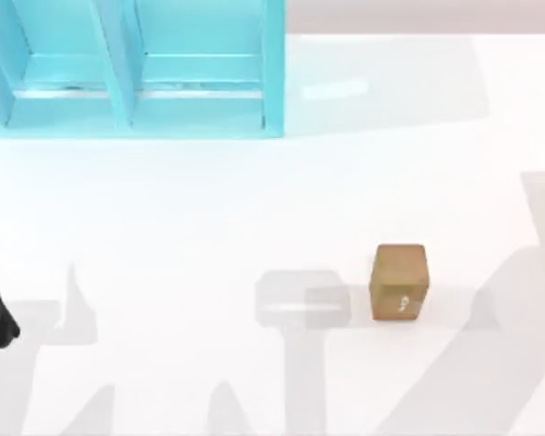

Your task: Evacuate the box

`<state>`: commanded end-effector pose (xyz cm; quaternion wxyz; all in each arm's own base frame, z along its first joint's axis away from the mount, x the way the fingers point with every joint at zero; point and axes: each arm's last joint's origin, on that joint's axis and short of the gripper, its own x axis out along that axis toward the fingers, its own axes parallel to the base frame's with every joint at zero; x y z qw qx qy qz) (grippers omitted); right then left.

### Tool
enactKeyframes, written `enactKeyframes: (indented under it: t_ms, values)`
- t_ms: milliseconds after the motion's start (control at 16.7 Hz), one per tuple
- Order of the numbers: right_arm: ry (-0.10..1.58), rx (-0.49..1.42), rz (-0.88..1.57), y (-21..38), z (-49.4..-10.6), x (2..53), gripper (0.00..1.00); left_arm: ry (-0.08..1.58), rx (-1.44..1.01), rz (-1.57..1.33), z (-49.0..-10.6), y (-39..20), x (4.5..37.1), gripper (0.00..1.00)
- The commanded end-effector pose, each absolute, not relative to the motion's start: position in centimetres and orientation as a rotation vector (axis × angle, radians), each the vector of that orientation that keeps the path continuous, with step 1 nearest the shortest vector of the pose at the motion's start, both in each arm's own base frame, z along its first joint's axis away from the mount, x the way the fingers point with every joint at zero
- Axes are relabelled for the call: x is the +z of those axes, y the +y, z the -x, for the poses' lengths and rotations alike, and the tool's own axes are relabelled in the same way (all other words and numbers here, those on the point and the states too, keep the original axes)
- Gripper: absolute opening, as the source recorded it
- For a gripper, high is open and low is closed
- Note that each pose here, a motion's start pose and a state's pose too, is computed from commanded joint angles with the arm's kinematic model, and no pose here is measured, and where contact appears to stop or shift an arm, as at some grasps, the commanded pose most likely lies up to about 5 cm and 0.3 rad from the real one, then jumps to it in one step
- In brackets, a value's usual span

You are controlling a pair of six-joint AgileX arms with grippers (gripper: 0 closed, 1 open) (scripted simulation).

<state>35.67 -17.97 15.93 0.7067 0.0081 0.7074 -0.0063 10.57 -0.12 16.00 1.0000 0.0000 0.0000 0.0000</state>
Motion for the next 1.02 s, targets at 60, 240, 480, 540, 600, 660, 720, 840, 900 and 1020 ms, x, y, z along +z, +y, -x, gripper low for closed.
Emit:
enactKeyframes:
  t_ms: [60,240,480,540,600,660,720,840,900,1020]
  values:
    - [1.572,-0.014,-0.018,-17.97,-35.67,15.93,0.70,0.000,0.000,0.000,-10.57,-0.12,16.00,1.00]
    - [1.572,-0.014,-0.018,-17.97,-35.67,15.93,0.47,0.000,0.000,0.000,-10.57,-0.12,16.00,1.00]
    - [1.572,-0.014,-0.018,-17.97,-35.67,15.93,0.17,0.000,0.000,0.000,-10.57,-0.12,16.00,1.00]
    - [1.572,-0.014,-0.018,-17.97,-35.67,15.93,0.10,0.000,0.000,0.000,-10.57,-0.12,16.00,1.00]
    - [1.572,-0.014,-0.018,-17.97,-35.67,15.93,0.02,0.000,0.000,0.000,-10.57,-0.12,16.00,1.00]
    - [1.572,-0.014,-0.018,-17.97,-35.67,15.93,0.00,0.000,0.000,0.000,-10.57,-0.12,16.00,1.00]
    - [1.572,-0.014,-0.018,-17.97,-35.67,15.93,0.00,0.000,0.000,0.000,-10.57,-0.12,16.00,1.00]
    - [1.572,-0.014,-0.018,-17.97,-35.67,15.93,0.00,0.000,0.000,0.000,-10.57,-0.12,16.00,1.00]
    - [1.572,-0.014,-0.018,-17.97,-35.67,15.93,0.00,0.000,0.000,0.000,-10.57,-0.12,16.00,1.00]
    - [1.572,-0.014,-0.018,-17.97,-35.67,15.93,0.00,0.000,0.000,0.000,-10.57,-0.12,16.00,1.00]
